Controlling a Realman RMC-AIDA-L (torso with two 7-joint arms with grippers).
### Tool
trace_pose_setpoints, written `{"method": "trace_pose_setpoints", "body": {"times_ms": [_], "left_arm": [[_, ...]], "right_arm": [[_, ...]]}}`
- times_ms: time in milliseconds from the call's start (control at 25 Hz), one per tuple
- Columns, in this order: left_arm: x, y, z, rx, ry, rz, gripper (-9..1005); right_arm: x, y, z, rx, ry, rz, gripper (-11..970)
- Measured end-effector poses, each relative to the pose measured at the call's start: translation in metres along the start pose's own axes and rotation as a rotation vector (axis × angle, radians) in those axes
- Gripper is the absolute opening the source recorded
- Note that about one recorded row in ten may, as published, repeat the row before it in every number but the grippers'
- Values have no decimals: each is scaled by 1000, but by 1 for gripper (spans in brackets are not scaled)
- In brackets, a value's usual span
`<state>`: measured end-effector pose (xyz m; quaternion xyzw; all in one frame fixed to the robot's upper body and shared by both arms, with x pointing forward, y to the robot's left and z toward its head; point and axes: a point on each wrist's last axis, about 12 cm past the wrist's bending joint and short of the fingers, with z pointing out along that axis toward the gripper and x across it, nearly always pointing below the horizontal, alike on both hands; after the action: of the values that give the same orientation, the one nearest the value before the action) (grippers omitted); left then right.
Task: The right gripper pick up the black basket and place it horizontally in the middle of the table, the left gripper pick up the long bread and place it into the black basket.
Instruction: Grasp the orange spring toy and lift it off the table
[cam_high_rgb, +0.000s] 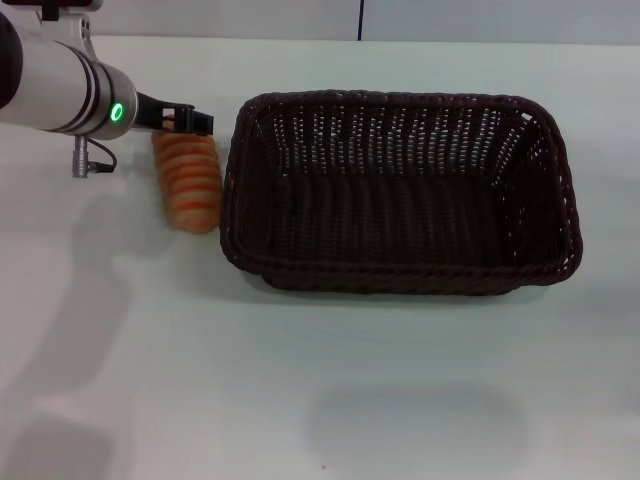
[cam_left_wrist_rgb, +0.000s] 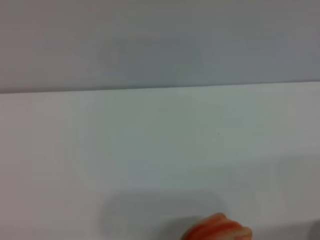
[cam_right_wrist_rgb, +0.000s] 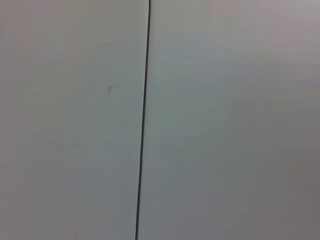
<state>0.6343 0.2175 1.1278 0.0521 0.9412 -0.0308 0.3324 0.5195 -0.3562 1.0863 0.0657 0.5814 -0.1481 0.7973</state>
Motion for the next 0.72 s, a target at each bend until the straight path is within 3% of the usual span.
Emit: {"method": "trace_pose_setpoints", "body": {"times_ms": [720], "left_arm": [[6, -6, 11, 43, 49, 7, 862]], "right_arm": [[-3, 4, 3, -16, -15, 1, 370]]}}
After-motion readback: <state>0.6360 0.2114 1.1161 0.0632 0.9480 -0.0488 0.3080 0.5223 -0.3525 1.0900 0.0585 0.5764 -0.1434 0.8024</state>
